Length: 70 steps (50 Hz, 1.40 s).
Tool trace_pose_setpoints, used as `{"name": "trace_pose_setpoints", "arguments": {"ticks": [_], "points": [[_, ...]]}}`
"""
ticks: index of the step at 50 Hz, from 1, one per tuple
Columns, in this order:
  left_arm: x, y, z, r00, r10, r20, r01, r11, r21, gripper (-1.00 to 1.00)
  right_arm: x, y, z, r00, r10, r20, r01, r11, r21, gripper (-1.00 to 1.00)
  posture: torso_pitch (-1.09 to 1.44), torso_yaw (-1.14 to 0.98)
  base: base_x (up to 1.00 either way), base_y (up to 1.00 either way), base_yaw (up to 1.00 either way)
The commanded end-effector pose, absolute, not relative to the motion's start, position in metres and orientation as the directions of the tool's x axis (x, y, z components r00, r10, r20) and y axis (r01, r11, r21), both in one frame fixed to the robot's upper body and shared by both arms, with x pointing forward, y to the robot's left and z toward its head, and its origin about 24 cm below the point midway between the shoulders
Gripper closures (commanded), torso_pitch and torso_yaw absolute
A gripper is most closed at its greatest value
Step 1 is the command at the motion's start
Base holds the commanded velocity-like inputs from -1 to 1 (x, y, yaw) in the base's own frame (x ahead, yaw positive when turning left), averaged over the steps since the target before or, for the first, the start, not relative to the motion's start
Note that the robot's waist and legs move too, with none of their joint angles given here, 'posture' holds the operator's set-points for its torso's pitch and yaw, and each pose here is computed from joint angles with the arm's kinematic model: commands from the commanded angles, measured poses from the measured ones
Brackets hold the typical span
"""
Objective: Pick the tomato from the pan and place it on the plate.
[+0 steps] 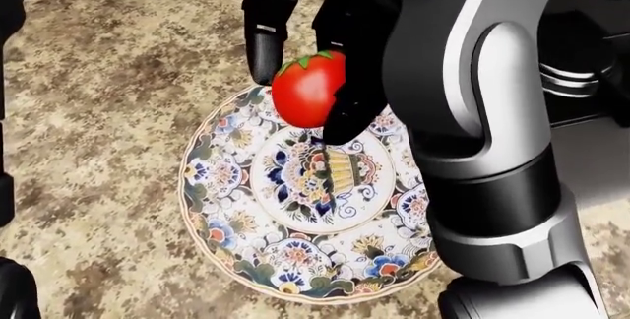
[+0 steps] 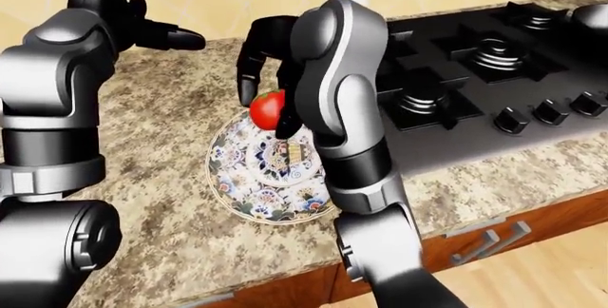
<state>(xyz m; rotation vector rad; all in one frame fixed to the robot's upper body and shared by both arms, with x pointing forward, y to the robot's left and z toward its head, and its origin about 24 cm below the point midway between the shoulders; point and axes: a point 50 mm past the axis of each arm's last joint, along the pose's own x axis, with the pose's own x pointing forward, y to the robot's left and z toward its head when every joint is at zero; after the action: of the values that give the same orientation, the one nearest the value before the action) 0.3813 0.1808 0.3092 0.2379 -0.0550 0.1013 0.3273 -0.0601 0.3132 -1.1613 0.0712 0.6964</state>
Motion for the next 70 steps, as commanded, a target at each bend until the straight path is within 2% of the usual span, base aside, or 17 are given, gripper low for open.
{"name": "trace_pose_setpoints", "arguments": {"ticks": [1,13,17,21,27,47,70], "points": [[0.374,0.181,0.333,0.981,0.093,0.168,-0.131,0.965,0.228,-1.00,0.321,-0.061,0.329,0.820,0.468,-0.330,-0.471,0.224,-0.853,1.00,0.00,0.00,0.00,0.00,0.00],[0.374,0.181,0.334,0.981,0.094,0.170,-0.131,0.965,0.226,-1.00,0.317,-0.059,0.315,0.804,0.466,-0.369,-0.505,0.208,-0.838,1.00,0.00,0.00,0.00,0.00,0.00],[0.375,0.182,0.334,0.981,0.095,0.169,-0.132,0.965,0.224,-1.00,0.320,-0.058,0.317,0.825,0.452,-0.339,-0.467,0.210,-0.859,1.00,0.00,0.00,0.00,0.00,0.00],[0.374,0.182,0.335,0.981,0.095,0.170,-0.132,0.966,0.224,-1.00,0.322,-0.059,0.314,0.853,0.416,-0.314,-0.412,0.170,-0.895,1.00,0.00,0.00,0.00,0.00,0.00],[0.374,0.182,0.335,0.981,0.094,0.170,-0.132,0.966,0.224,-1.00,0.322,-0.059,0.312,0.865,0.396,-0.308,-0.382,0.122,-0.916,1.00,0.00,0.00,0.00,0.00,0.00],[0.374,0.186,0.337,0.980,0.102,0.171,-0.139,0.966,0.219,-1.00,0.318,-0.047,0.298,0.855,0.386,-0.346,-0.369,-0.015,-0.929,1.00,0.00,0.00,0.00,0.00,0.00],[0.374,0.186,0.335,0.980,0.103,0.170,-0.139,0.966,0.216,-1.00,0.320,-0.045,0.285,0.853,0.385,-0.354,-0.383,0.000,-0.924,1.00,0.00,0.00,0.00,0.00,0.00]]}}
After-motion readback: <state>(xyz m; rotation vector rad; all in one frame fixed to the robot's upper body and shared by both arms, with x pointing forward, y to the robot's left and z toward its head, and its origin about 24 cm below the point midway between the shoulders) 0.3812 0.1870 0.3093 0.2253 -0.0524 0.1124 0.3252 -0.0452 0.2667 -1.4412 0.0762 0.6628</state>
